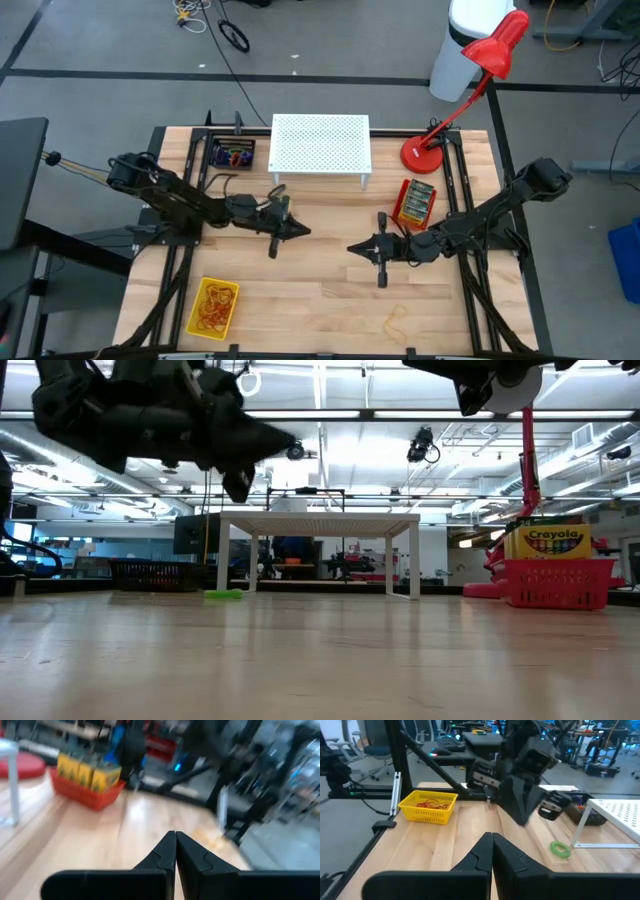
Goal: Pick & Place Office Desk Supplies
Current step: Put the green spring rubber band into the black bin
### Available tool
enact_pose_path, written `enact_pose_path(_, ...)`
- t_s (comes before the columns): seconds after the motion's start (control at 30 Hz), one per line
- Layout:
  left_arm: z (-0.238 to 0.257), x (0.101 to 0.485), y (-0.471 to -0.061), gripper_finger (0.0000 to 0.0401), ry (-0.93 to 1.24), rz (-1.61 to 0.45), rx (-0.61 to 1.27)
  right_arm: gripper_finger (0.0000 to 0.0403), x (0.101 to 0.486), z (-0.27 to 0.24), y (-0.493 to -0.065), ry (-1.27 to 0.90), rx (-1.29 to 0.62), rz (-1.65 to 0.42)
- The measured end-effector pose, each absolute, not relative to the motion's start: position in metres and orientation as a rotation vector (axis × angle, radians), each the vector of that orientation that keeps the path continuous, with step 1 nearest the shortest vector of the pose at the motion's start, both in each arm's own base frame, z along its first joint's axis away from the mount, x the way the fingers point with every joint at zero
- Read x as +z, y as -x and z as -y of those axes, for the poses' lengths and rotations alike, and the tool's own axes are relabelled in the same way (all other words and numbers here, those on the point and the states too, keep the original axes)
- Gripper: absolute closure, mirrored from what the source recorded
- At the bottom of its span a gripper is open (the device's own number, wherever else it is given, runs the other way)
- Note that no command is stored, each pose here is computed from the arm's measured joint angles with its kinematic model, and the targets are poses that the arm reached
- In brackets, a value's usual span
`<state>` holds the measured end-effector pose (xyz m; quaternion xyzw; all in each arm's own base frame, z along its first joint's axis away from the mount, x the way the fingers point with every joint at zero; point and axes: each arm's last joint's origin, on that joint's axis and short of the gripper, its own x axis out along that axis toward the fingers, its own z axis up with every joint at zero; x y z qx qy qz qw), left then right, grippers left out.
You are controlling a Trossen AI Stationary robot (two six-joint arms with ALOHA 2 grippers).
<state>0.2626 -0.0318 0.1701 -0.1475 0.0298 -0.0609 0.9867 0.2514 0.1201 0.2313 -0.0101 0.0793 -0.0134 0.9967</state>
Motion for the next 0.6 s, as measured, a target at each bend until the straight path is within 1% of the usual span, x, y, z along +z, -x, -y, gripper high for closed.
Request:
enact_pose_path(0.13,0.041,0.167,-0.27,0.0387,0.198,-0.181,-0.079,0.0399,0.23,-0.12,-0.251,0.034,-0.029,-0.173)
enact_pose_path(0.23,0.051,0.166,-0.271,0.0387,0.124,-0.207,-0.054,0.0398,0.225,-0.119,-0.252,0.047,-0.081,-0.195)
enact_pose_path(0.3,0.053,0.163,-0.269,0.0387,0.128,-0.239,0.009,0.0399,0.222,-0.119,-0.253,0.062,-0.103,-0.213)
enact_pose_path(0.37,0.05,0.156,-0.265,0.0385,0.145,-0.324,0.094,0.04,0.22,-0.12,-0.255,0.072,-0.105,-0.231)
enact_pose_path(0.47,0.044,0.145,-0.259,0.0369,0.155,-0.5,0.192,0.0398,0.22,-0.12,-0.255,0.078,-0.104,-0.235)
enact_pose_path(0.6,0.041,0.143,-0.254,0.0329,0.089,-0.671,0.292,0.0397,0.221,-0.12,-0.255,0.089,-0.101,-0.229)
